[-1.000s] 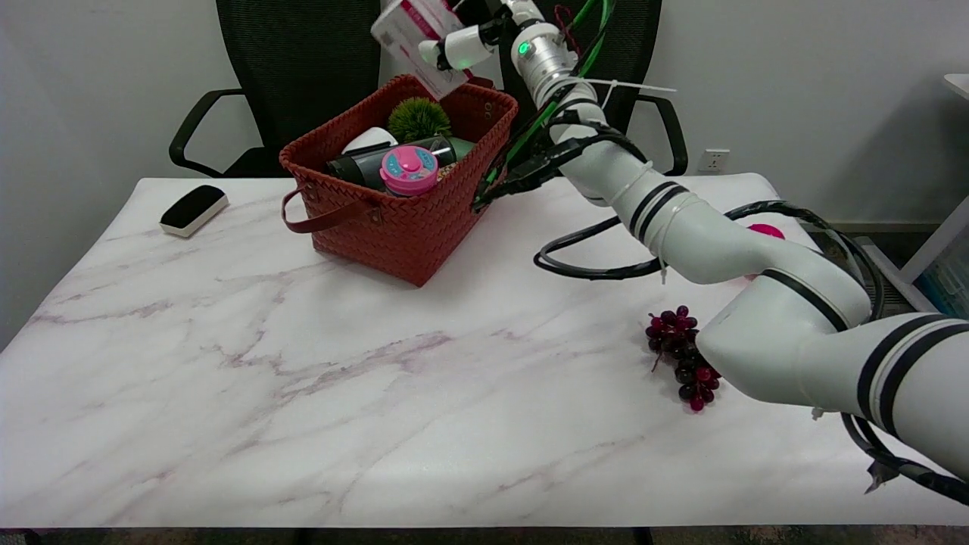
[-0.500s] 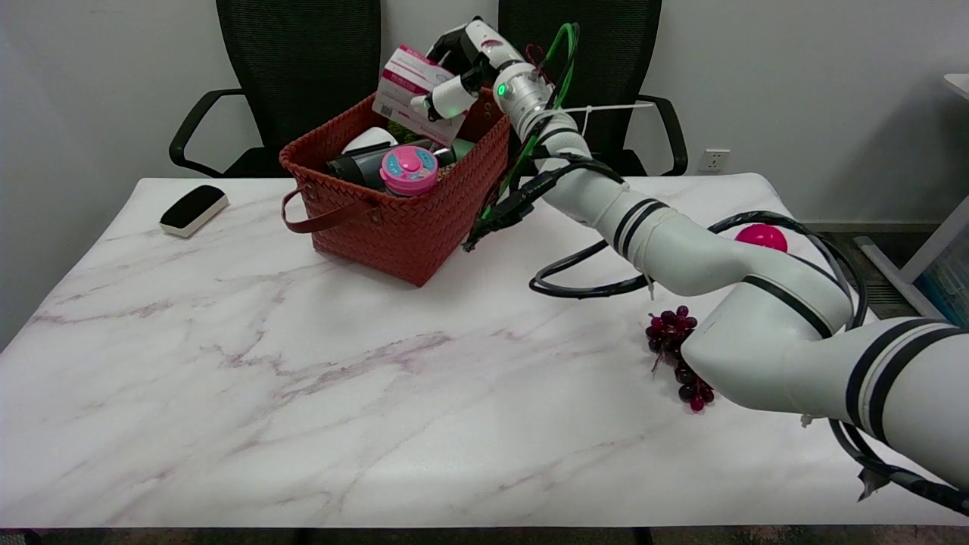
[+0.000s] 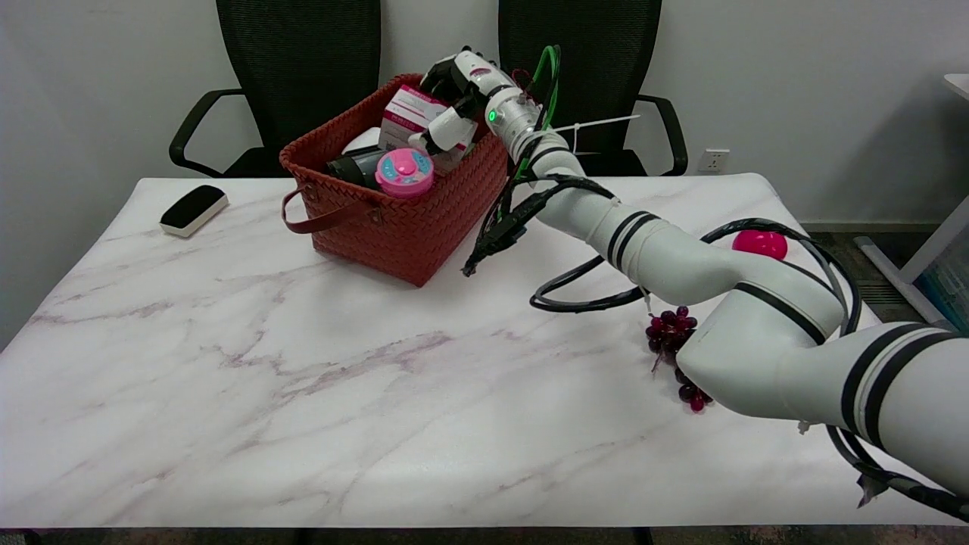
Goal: Place the white paper box into the brown storage basket.
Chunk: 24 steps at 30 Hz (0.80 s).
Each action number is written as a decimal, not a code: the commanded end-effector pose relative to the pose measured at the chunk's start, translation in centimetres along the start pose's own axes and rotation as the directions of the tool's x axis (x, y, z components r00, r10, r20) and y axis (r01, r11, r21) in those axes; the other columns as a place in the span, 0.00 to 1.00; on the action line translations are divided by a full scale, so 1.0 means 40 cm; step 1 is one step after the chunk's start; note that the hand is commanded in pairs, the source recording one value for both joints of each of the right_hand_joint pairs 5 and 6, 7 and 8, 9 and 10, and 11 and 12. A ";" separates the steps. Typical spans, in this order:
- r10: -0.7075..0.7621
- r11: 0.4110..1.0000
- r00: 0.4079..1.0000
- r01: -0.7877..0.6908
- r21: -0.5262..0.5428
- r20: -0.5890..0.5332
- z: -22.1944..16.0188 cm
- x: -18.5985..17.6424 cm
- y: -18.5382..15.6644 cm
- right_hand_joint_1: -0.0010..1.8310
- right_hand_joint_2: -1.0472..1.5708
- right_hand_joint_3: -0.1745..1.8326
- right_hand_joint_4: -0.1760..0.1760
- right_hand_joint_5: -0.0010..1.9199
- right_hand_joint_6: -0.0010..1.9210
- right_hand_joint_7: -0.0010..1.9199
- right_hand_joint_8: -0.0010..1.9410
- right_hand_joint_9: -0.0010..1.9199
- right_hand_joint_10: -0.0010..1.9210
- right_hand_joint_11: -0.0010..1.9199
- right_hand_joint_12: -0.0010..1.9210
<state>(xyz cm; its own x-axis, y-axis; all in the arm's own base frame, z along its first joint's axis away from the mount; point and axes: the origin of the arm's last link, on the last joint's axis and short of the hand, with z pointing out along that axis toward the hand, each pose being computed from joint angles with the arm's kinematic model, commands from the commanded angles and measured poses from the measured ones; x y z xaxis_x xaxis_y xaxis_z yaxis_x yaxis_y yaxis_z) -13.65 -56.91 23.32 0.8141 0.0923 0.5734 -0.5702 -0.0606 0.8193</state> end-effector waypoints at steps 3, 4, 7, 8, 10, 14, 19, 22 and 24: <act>-0.061 0.998 0.998 0.061 0.016 0.023 -0.007 -0.021 0.000 0.61 0.36 0.55 0.50 0.17 0.17 0.27 0.27 0.21 0.21 0.19 0.19; -0.062 0.998 0.998 0.061 0.017 0.022 -0.007 -0.020 0.000 0.61 0.35 0.54 0.50 0.15 0.15 0.26 0.26 0.20 0.20 0.18 0.18; -0.062 0.998 0.998 0.062 0.018 0.018 -0.007 -0.017 0.001 0.60 0.35 0.51 0.50 0.14 0.14 0.25 0.25 0.19 0.19 0.17 0.17; -0.062 0.998 0.998 0.062 0.018 0.016 -0.007 -0.016 0.001 0.60 0.35 0.51 0.50 0.13 0.13 0.25 0.25 0.18 0.18 0.17 0.17; -0.059 0.998 0.998 0.059 0.021 0.006 -0.006 -0.008 -0.001 0.60 0.35 0.51 0.50 0.12 0.12 0.25 0.24 0.18 0.18 0.17 0.17; -0.055 0.998 0.998 0.055 0.032 -0.027 -0.002 0.022 -0.007 0.59 0.35 0.52 0.50 0.12 0.12 0.24 0.24 0.18 0.18 0.16 0.16; -0.029 0.998 0.995 0.035 0.058 -0.097 0.001 0.079 -0.027 0.59 0.39 0.48 0.50 0.13 0.13 0.26 0.26 0.22 0.22 0.16 0.16; -0.007 0.996 0.989 0.020 0.086 -0.150 -0.001 0.126 -0.043 0.58 0.41 0.45 0.50 0.15 0.15 0.27 0.27 0.24 0.24 0.17 0.17; 0.006 0.994 0.981 0.015 0.105 -0.196 -0.009 0.160 -0.048 0.58 0.41 0.44 0.50 0.15 0.15 0.27 0.27 0.25 0.25 0.17 0.17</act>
<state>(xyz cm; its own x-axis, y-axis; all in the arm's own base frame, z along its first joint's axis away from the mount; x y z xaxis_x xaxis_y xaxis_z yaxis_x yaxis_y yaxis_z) -12.97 -56.72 23.41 0.8356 0.1150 0.5372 -0.5304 -0.0860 0.8434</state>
